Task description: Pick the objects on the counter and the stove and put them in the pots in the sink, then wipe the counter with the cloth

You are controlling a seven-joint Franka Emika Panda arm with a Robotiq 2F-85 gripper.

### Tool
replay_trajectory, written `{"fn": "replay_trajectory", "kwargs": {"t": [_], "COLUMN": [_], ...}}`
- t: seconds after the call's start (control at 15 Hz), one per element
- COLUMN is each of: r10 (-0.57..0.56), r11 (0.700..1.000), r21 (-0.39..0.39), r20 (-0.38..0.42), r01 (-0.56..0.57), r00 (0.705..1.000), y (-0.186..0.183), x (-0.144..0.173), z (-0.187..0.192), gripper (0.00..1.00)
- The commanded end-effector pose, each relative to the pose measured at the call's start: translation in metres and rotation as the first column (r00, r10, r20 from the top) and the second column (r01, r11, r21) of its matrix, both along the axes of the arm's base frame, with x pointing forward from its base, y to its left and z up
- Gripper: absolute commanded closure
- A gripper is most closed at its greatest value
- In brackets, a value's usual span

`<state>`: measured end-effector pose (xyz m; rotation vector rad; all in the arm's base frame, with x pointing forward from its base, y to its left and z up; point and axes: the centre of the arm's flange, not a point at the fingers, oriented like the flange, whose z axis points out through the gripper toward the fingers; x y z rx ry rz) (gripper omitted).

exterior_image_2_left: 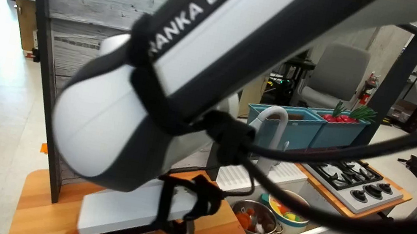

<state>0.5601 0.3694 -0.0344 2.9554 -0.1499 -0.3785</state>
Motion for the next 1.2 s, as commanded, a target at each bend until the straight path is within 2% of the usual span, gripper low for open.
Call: {"fn": "replay_trajectory", "kwargs": {"t": [0.0, 0.13, 0.2, 0.33, 0.47, 0.67, 0.93, 1.13], "r10": [0.116, 0.135, 0.123, 0.056, -0.023, -0.064, -0.002, 0.047], "r11": [0.991, 0.988, 0.990, 0.997, 1.000, 0.997, 0.998, 0.997], "r21": [0.070, 0.086, 0.078, 0.050, -0.001, -0.045, -0.058, -0.056], "r20": [-0.035, -0.056, -0.075, -0.094, -0.077, -0.055, -0.084, -0.081], "r01": [-0.113, -0.130, -0.117, -0.051, 0.023, 0.062, -0.003, -0.052], "r00": [0.993, 0.989, 0.990, 0.994, 0.997, 0.996, 0.996, 0.996], "y": [0.086, 0.108, 0.100, 0.065, 0.025, -0.003, 0.004, 0.010], "x": [0.029, 0.038, 0.042, 0.057, 0.079, 0.107, 0.094, 0.079], "z": [-0.013, -0.007, -0.002, 0.010, 0.017, 0.018, 0.043, 0.085], "gripper": [0.00, 0.00, 0.00, 0.00, 0.00, 0.00, 0.00, 0.00]}}
